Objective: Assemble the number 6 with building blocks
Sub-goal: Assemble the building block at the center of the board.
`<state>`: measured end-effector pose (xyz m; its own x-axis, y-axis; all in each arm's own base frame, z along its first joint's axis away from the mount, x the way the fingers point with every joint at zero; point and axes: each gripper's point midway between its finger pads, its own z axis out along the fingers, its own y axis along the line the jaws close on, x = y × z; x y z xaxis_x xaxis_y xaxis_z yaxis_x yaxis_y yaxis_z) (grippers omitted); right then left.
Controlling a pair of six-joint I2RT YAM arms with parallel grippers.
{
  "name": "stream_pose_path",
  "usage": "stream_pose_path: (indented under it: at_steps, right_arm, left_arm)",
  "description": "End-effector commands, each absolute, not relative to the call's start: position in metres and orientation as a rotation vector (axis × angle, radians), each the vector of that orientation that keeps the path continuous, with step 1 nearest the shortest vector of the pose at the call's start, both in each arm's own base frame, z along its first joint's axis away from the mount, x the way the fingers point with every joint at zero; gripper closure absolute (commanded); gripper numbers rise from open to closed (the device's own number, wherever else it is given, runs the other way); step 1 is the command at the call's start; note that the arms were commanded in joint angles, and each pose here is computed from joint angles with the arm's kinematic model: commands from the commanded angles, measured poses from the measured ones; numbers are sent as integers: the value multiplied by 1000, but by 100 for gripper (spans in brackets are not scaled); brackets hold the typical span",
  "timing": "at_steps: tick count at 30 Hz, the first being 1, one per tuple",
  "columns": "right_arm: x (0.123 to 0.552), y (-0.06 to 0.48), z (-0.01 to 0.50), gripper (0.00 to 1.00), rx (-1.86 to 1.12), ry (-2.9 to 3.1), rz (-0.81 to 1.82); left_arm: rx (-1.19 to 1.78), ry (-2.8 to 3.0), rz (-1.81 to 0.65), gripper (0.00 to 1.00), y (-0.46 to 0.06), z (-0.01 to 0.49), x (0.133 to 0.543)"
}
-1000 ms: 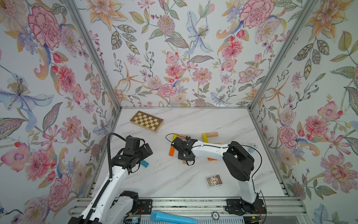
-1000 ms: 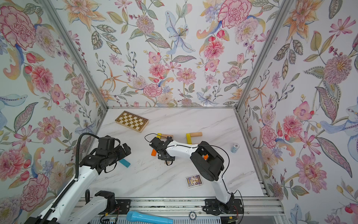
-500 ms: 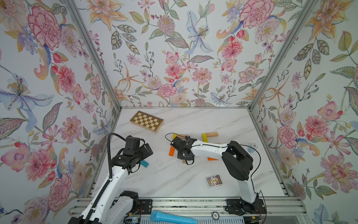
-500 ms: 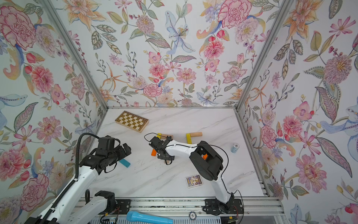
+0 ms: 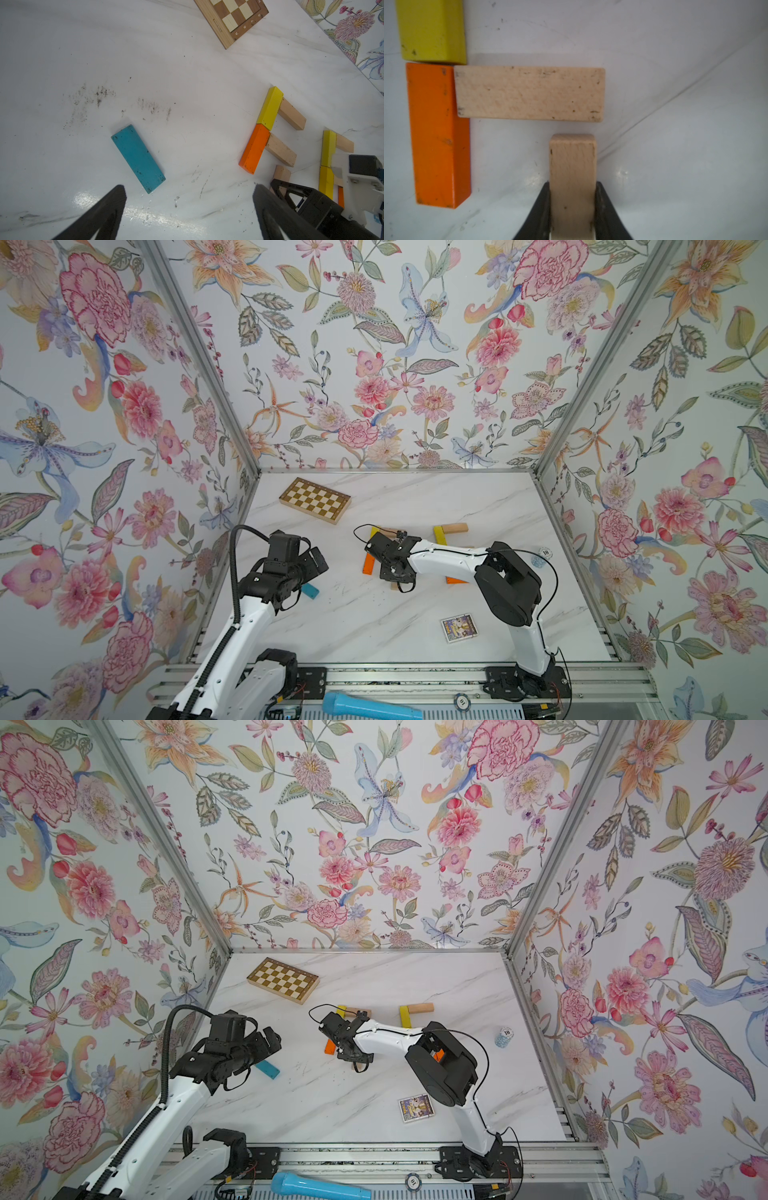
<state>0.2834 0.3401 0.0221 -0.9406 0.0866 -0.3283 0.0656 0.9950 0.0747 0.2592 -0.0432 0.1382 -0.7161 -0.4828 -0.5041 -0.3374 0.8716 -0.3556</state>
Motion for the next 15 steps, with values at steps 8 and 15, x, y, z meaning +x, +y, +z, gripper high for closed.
stream_pose_path:
  at_steps: [8, 15]
  right_arm:
    - [277, 320, -1, 70, 112, 2850, -59]
    - [278, 317, -1, 70, 124, 2840, -91]
  left_arm:
    - [-558, 2441, -317, 1, -46, 136, 257]
    - [-557, 2437, -318, 1, -46, 137, 257]
